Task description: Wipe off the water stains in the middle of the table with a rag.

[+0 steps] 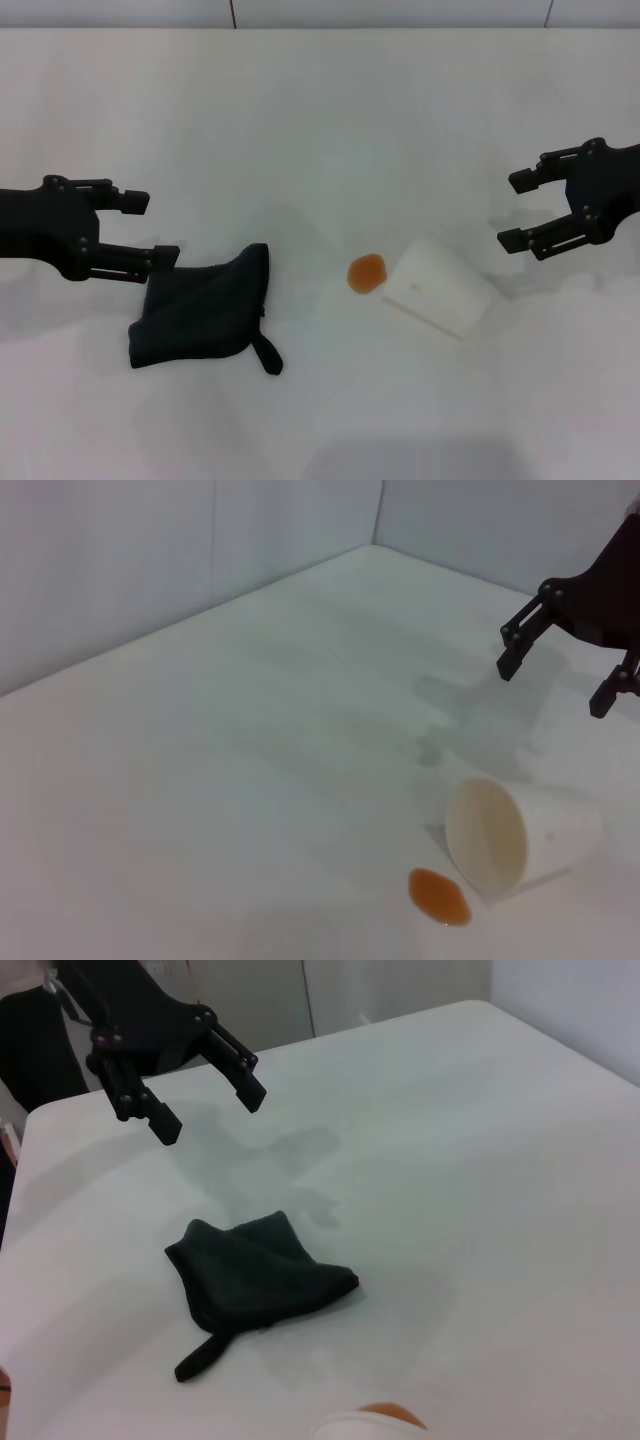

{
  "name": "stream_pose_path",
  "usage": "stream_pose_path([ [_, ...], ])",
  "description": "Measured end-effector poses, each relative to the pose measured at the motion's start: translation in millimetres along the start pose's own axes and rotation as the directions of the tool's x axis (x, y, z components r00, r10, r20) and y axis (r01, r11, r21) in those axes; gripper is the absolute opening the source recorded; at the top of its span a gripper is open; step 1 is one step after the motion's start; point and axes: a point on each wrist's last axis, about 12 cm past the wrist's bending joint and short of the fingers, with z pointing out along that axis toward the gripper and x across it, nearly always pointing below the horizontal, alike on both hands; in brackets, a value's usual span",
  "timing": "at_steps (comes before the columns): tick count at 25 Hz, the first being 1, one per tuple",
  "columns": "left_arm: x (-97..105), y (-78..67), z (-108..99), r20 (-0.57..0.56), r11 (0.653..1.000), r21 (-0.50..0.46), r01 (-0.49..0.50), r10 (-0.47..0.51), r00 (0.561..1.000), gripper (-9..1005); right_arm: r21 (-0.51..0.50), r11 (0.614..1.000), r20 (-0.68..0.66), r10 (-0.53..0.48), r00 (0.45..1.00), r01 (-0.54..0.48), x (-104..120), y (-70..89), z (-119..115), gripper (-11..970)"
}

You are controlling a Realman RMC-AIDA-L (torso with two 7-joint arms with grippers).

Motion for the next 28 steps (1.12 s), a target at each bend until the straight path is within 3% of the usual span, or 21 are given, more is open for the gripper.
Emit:
stream_pose_path([
  [22,-3,-7.9,9,0.01,0.996,0.082,-0.021,0.02,1.0,874,-0.011,1.0,0.001,0.006,1.0,-0.006,-1,1.6,1,840],
  [28,-2,-7.3,9,0.003,0.997,0.078,-0.015,0.014,1.0,875,-0.041,0.999,-0.053,-0.002,0.999,0.0,-23,7.0,1,838],
])
